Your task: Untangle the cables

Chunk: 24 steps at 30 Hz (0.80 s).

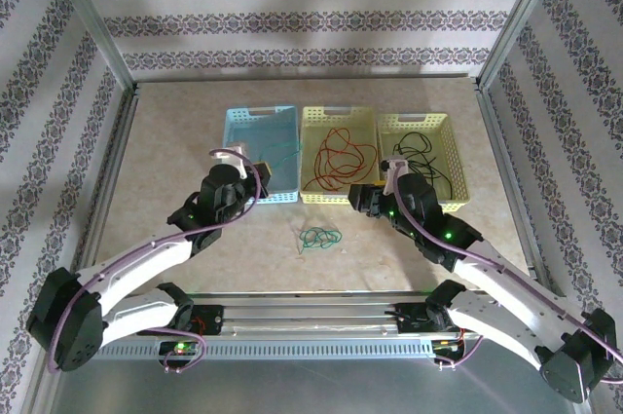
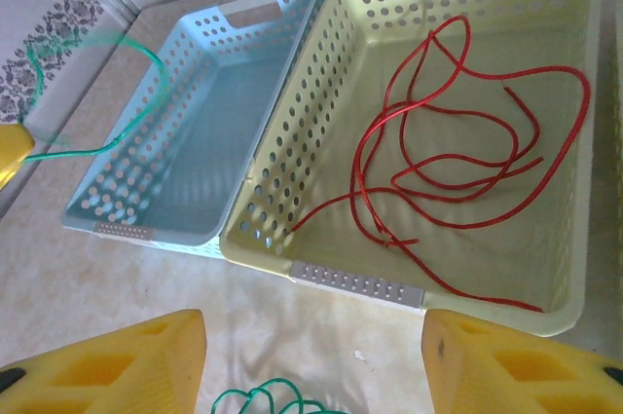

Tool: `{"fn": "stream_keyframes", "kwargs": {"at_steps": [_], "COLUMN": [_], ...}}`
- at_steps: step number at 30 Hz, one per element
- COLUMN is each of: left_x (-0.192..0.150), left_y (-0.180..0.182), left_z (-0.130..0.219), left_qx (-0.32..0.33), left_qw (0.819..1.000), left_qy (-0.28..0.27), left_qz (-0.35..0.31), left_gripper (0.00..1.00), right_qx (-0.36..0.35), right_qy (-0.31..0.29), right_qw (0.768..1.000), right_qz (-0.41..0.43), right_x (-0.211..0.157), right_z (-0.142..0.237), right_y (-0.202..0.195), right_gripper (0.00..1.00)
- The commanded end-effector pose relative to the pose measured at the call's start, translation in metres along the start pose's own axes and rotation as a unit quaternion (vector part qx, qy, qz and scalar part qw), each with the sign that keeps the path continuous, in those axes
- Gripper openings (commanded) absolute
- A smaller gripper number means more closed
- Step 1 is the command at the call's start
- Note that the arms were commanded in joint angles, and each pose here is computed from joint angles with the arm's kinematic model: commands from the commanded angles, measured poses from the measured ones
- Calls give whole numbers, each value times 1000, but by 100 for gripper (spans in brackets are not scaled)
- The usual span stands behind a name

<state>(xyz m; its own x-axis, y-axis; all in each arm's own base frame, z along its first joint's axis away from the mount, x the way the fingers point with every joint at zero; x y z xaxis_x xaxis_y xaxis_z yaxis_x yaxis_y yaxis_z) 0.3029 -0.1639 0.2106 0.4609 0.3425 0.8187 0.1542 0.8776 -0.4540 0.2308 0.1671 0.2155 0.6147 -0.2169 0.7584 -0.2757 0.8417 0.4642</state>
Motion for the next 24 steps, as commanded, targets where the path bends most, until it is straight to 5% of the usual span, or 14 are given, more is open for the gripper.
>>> {"fn": "stream_keyframes", "kwargs": {"at_steps": [1,12,20,24], "left_x": [4,-2,-3,-17], "left_y": [25,52,26,-13], "left_z": [-9,-51,-52,-28], "left_qx": [70,134,90,11], "left_qw": [997,989,991,984], "left_qy": [1,52,80,99], "left_qz": [15,22,-51,-149], "left_gripper": [0,1,60,67], "right_qx": [-2,-2,38,69], "right_qy": [23,43,111,201], "right_qw": [1000,999,992,974], "right_qz": [9,13,45,76], "right_x": [-13,-19,-38,-64], "right_z": [-3,-7,-15,-27], "right_y": [-5,-5,7,17], "right_gripper": [60,60,59,56]}}
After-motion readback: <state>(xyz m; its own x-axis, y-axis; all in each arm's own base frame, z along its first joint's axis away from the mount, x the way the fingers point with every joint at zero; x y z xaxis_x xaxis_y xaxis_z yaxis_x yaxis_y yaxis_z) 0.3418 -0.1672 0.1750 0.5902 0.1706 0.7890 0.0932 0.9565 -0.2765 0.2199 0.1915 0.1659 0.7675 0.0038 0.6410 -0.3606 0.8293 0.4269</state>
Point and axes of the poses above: each hand's point on the last joint's axis, 136 mm out from that joint toward the fingers, its own z axis back along the fingers, its own y axis along the line the jaws close on, x = y × z, the point moved 3 cm from there along z, back along the fingers, and after that the axes turned 2 degrees about -z, right-handed, at the moved point
